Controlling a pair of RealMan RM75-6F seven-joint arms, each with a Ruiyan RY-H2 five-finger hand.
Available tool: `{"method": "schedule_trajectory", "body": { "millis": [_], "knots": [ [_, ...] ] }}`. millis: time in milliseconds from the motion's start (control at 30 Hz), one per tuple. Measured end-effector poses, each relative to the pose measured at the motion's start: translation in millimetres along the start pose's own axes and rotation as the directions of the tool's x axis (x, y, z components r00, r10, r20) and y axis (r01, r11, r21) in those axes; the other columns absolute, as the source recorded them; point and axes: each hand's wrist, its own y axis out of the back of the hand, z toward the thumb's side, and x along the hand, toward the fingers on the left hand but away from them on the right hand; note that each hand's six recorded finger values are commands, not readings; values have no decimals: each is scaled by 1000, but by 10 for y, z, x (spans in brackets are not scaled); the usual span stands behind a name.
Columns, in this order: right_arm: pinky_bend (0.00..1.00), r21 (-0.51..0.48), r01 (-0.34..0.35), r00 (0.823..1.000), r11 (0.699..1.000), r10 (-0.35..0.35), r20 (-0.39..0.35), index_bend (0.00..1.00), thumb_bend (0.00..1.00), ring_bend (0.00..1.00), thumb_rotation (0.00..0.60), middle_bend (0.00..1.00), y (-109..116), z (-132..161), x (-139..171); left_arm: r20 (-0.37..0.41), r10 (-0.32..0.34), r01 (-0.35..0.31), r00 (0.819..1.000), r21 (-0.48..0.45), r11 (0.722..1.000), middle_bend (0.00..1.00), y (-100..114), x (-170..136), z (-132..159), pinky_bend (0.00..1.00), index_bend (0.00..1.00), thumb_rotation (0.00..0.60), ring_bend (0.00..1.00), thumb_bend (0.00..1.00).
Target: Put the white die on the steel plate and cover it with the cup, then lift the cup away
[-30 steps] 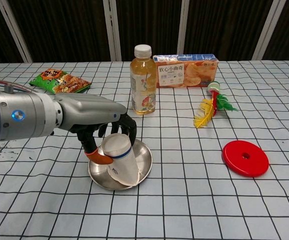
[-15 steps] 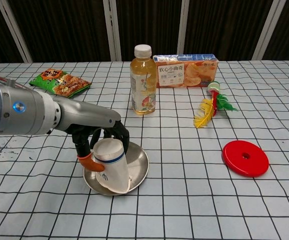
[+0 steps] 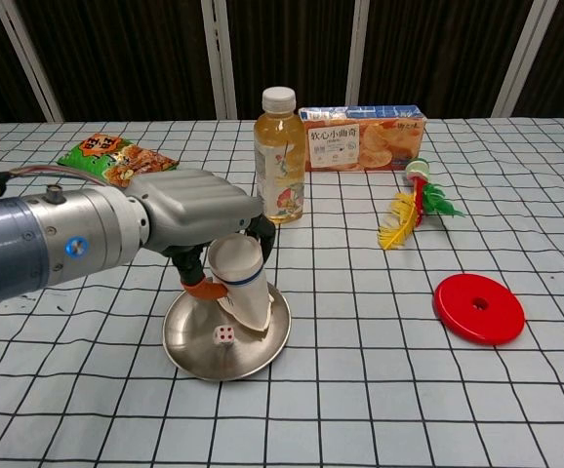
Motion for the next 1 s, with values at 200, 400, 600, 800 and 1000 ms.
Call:
{"method": "schedule_trajectory", "body": {
  "millis": [200, 400, 600, 800, 1000],
  "knots": [
    [0, -2, -1, 1000, 1000, 1, -3, 172, 56, 131, 600, 141, 1, 6, 1, 4, 11, -11, 1000, -36, 999, 391, 10, -6, 14, 403, 472, 600, 347, 472],
    [0, -3, -2, 1000, 1000, 2, -4, 172, 56, 131, 600, 141, -4, 8, 1, -31, 57, -60, 998, -141, 988, 376, 258, -80, -153, 398, 453, 600, 336, 464],
    [0, -2, -4, 1000, 1000, 4, -8, 172, 56, 131, 600, 141, -11, 25, 8, -163, 147, -170, 976, -136, 976, 375, 613, -211, -672, 398, 453, 600, 336, 464],
    [0, 0, -6, 1000, 1000, 6, -2, 172, 56, 131, 600, 141, -15, 14, 3, -302, 121, -163, 945, -116, 980, 359, 599, -356, -1197, 393, 449, 600, 325, 463],
    [0, 5, -8, 1000, 1000, 8, -2, 172, 56, 131, 600, 141, -21, 23, 2, -418, 19, -91, 908, -154, 984, 344, 358, -471, -1677, 392, 436, 600, 309, 463]
  ]
}}
